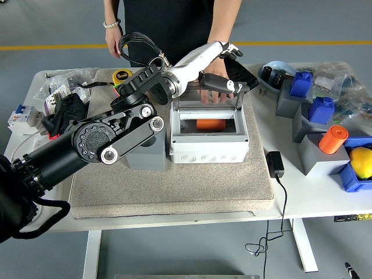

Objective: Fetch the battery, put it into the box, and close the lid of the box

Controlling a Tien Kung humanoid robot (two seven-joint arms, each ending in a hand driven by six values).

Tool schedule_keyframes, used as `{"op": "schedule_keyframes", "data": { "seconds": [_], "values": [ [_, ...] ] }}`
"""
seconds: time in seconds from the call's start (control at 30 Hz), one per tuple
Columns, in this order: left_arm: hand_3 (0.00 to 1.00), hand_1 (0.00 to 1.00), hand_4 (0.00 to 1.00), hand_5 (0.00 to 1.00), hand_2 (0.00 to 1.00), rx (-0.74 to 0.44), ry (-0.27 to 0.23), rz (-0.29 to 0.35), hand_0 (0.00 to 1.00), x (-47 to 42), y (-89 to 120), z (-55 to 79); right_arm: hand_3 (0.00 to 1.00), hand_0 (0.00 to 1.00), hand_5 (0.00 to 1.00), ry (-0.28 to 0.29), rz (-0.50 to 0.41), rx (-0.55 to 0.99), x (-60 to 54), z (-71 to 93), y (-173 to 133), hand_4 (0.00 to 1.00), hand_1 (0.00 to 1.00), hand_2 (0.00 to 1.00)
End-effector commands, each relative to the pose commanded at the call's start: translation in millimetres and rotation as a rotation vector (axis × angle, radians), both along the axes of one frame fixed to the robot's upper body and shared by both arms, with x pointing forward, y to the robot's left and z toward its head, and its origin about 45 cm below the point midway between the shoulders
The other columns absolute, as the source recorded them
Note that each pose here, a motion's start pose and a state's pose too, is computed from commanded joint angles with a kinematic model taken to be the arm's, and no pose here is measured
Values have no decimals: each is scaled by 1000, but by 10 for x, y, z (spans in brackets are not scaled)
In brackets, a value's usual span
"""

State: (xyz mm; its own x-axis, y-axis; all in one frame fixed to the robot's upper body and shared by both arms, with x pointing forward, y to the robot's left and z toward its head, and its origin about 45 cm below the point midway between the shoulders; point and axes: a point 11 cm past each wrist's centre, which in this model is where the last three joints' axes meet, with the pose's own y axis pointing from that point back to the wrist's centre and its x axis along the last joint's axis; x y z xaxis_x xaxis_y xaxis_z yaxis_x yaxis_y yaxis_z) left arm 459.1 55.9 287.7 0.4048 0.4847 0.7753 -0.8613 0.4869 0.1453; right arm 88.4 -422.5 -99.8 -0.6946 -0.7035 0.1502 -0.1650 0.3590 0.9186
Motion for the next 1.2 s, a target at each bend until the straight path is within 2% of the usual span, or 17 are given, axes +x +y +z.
{"op": "schedule_keyframes", "data": {
  "seconds": [0.17,0.2,0.37,0.4,0.53,0.57,0.6,0.77,0.8,0.87,1.03,1.2],
  "values": [
    [760,819,998,489,778,54,34,11,820,1,29,-77,581,725,588,-1,-1,0,2,1,-2,982,662,648],
    [723,764,998,484,728,69,44,14,753,-2,33,-93,580,725,588,-1,-2,0,2,1,-2,982,662,647],
    [723,764,998,484,728,119,83,9,753,-46,28,-131,580,725,588,0,-2,-1,-6,-1,-2,982,662,647],
    [660,697,998,490,673,126,89,8,659,-56,27,-136,581,727,588,1,-3,-1,-8,-1,-2,983,661,649],
    [660,697,998,490,673,161,119,1,659,-108,21,-169,581,727,588,1,-3,-2,-13,-2,-2,983,661,649],
    [660,697,998,490,673,163,124,-5,659,-130,11,-162,581,727,588,1,-3,-2,-13,-1,-3,983,661,649],
    [623,634,998,501,623,160,126,-13,485,-155,-7,-149,581,725,588,1,-4,-1,-15,-2,-3,983,661,648],
    [623,634,998,501,623,130,121,-54,485,-278,-95,-30,581,725,588,3,-6,-1,-23,-4,-3,983,661,648],
    [619,600,998,520,595,125,122,-63,445,-307,-111,-12,580,725,588,3,-5,-1,-22,-3,-4,983,662,648],
    [619,600,998,520,595,120,129,-79,445,-364,-137,5,580,725,588,3,-5,-1,-22,-3,-3,983,662,648],
    [614,597,998,521,594,120,152,-116,427,-507,-175,-36,580,725,588,4,-5,0,-32,-7,0,983,661,648],
    [609,590,998,518,590,132,173,-128,417,-567,-178,-129,579,725,588,4,-5,2,-31,-8,5,983,661,649]
  ]
}}
